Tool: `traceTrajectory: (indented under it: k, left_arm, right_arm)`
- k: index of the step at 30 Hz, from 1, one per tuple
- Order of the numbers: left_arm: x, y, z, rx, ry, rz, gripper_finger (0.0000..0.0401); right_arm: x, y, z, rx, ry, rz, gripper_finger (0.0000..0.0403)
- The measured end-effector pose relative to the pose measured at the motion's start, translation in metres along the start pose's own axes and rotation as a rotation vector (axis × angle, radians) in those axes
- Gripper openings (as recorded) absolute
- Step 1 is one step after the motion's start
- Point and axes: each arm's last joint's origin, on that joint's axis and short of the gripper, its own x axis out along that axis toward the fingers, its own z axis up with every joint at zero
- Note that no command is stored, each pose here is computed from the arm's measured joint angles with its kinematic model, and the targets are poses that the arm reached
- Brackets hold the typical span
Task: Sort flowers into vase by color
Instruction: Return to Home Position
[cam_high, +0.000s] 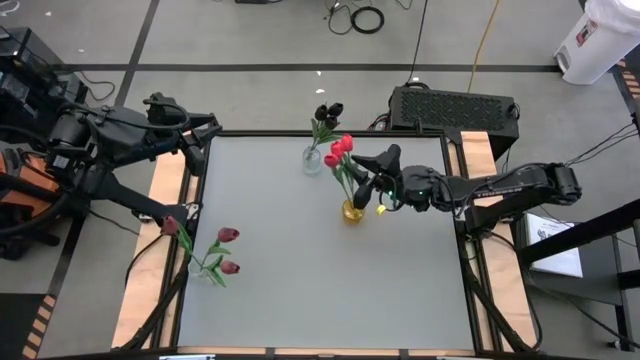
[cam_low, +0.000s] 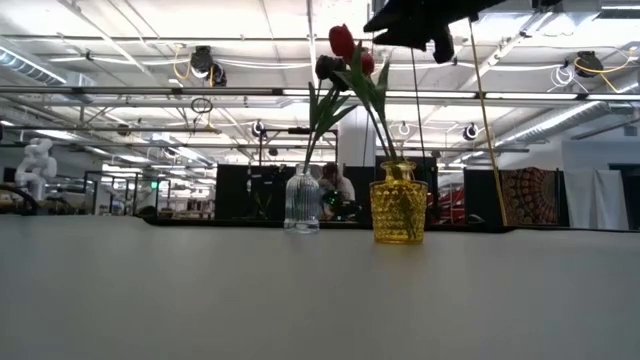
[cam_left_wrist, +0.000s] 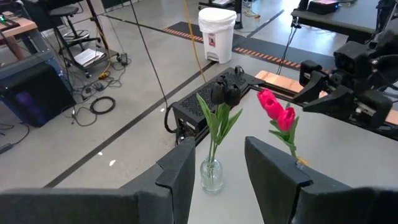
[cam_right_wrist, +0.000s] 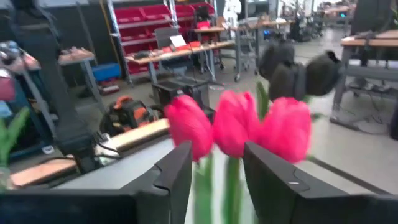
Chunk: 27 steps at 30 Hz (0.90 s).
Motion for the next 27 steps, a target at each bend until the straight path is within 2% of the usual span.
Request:
traceTrajectory:
  k: [8,13,20,27]
  left_arm:
    - [0.0,0.0,0.0,0.001,0.0,0.0,0.0148]
    - [-0.004,0.003,-0.001,0.002,-0.001,0.0,0.0148]
    - [-0.026,0.025,-0.007,-0.017,-0.027,-0.008,0.0148]
    - [-0.058,0.058,-0.022,-0.049,-0.059,-0.003,0.0148]
  right_arm:
    - [-0.011,0.011,0.004,0.005,-0.023,0.059,0.0139]
    - [-0.027,0.011,0.017,0.01,-0.062,0.089,0.0139]
    - [-0.065,-0.008,0.052,0.038,-0.16,0.118,0.0139]
    - [-0.109,-0.038,0.083,0.095,-0.273,0.136,0.0139]
